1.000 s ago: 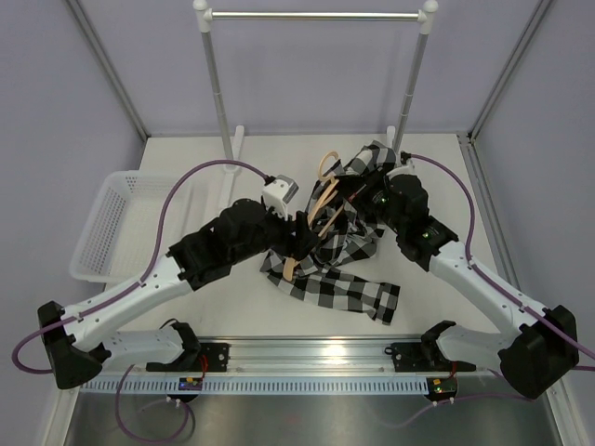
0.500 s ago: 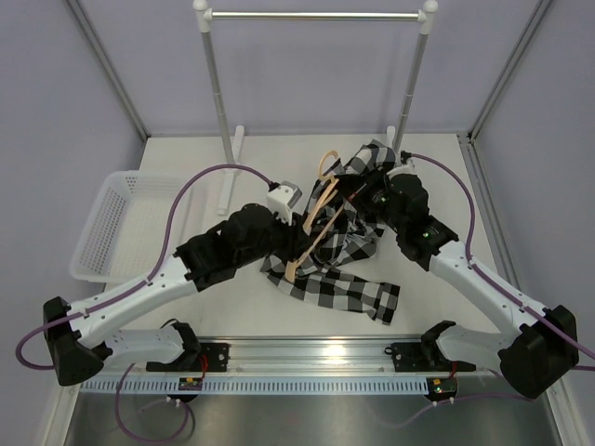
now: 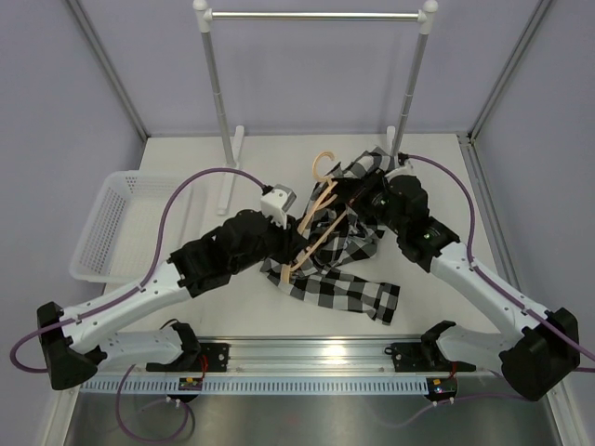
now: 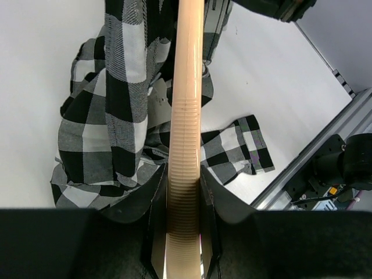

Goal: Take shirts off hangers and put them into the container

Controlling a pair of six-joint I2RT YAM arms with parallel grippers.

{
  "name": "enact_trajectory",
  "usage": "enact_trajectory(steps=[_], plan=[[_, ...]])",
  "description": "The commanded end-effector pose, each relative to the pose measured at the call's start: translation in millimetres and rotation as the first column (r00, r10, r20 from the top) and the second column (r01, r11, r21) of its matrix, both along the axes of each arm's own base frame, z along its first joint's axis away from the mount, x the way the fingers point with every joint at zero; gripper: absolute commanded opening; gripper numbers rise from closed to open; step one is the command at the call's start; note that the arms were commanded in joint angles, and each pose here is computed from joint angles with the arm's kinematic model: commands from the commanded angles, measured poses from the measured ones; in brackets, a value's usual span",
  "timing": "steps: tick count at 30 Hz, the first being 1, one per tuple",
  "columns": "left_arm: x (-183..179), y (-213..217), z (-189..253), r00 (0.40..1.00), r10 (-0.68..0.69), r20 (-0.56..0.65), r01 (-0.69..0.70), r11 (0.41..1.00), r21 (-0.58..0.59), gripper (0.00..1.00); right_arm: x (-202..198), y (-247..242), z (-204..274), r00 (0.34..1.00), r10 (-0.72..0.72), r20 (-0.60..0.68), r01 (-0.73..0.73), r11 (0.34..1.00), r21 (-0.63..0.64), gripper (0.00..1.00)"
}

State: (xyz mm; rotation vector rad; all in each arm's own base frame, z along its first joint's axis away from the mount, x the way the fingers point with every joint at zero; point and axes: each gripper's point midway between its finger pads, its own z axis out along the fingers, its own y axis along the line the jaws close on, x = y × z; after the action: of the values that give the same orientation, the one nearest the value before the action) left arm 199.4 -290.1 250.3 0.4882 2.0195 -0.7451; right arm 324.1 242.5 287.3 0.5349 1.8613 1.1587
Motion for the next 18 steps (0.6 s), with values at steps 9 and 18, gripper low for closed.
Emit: enact_trajectory(steps=[9, 18], plan=[[18.8, 44.3, 20.4, 0.978, 0.173, 0.119, -0.177, 0.984, 0.03, 0.0, -34.4, -26.3, 16.4, 0.977, 0.153, 0.149, -0.095, 0.936, -0.34, 0.47], [26.1, 49.7, 18.5, 0.968, 0.205, 0.145, -0.216, 0.975, 0.059, 0.0, -62.4, -29.6, 26.5, 0.931, 0.324, 0.167, -0.208, 0.849, -0.485, 0.62]])
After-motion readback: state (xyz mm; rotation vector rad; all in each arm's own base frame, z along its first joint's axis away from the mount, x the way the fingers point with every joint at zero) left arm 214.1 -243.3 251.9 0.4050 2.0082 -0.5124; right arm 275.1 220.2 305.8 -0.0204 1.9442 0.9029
